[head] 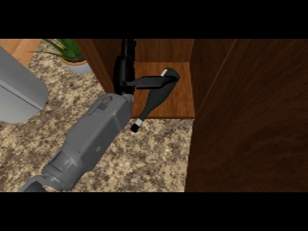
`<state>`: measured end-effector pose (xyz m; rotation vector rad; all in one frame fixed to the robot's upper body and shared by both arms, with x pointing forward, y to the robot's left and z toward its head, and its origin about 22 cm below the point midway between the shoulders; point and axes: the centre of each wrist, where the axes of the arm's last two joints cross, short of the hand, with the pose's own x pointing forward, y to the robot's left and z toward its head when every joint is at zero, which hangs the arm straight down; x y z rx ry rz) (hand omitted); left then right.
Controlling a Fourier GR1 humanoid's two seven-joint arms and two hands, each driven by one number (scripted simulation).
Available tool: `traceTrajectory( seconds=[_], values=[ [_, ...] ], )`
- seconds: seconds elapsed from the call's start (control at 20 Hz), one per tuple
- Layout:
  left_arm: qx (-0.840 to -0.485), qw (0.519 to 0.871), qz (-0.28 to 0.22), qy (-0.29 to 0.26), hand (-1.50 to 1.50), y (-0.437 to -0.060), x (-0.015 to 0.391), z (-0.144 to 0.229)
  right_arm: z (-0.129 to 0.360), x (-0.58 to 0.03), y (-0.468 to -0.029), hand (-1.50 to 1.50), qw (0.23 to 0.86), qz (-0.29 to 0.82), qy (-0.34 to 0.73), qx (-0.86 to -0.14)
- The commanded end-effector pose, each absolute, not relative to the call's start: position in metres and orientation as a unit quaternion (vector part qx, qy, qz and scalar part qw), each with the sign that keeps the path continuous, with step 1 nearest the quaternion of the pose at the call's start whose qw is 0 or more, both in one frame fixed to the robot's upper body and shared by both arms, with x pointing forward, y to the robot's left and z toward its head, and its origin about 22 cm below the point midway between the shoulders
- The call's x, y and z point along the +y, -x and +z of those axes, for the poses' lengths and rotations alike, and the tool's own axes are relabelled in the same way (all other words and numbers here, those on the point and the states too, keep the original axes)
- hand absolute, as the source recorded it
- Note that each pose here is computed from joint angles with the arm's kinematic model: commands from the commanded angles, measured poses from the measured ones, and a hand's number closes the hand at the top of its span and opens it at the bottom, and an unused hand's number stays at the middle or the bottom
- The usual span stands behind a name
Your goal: Pick up the wine, place it into the cabinet and close the cabinet
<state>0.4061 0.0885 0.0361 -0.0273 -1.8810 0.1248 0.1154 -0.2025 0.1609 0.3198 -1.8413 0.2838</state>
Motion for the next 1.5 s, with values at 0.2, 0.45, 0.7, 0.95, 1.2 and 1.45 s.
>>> traceTrajectory(
  seconds=[0.2,0.45,0.7,0.95,1.2,1.45],
  values=[
    [-0.803,0.590,0.053,0.062,-1.50,-0.361,0.090,0.028,0.196,-0.213,-0.082,-1.50,0.562,0.113,-0.143,-0.807],
    [-0.797,0.594,0.064,0.088,-1.50,-0.314,0.088,0.018,0.193,-0.211,-0.086,-1.50,0.551,0.118,-0.141,-0.814],
    [-0.796,0.593,0.068,0.098,-1.50,-0.278,0.106,0.024,0.198,-0.207,-0.083,-1.50,0.548,0.118,-0.141,-0.816],
    [-0.806,0.578,0.077,0.096,-1.50,-0.238,0.105,0.032,0.196,-0.209,-0.084,-1.50,0.552,0.129,-0.141,-0.812],
    [-0.809,0.574,0.081,0.093,-1.50,-0.203,0.111,0.031,0.191,-0.208,-0.086,1.50,0.572,0.203,-0.156,-0.779],
    [-0.808,0.577,0.083,0.081,-1.50,-0.189,0.141,0.028,0.186,-0.196,-0.080,1.50,0.580,0.292,-0.240,-0.722]
  ],
)
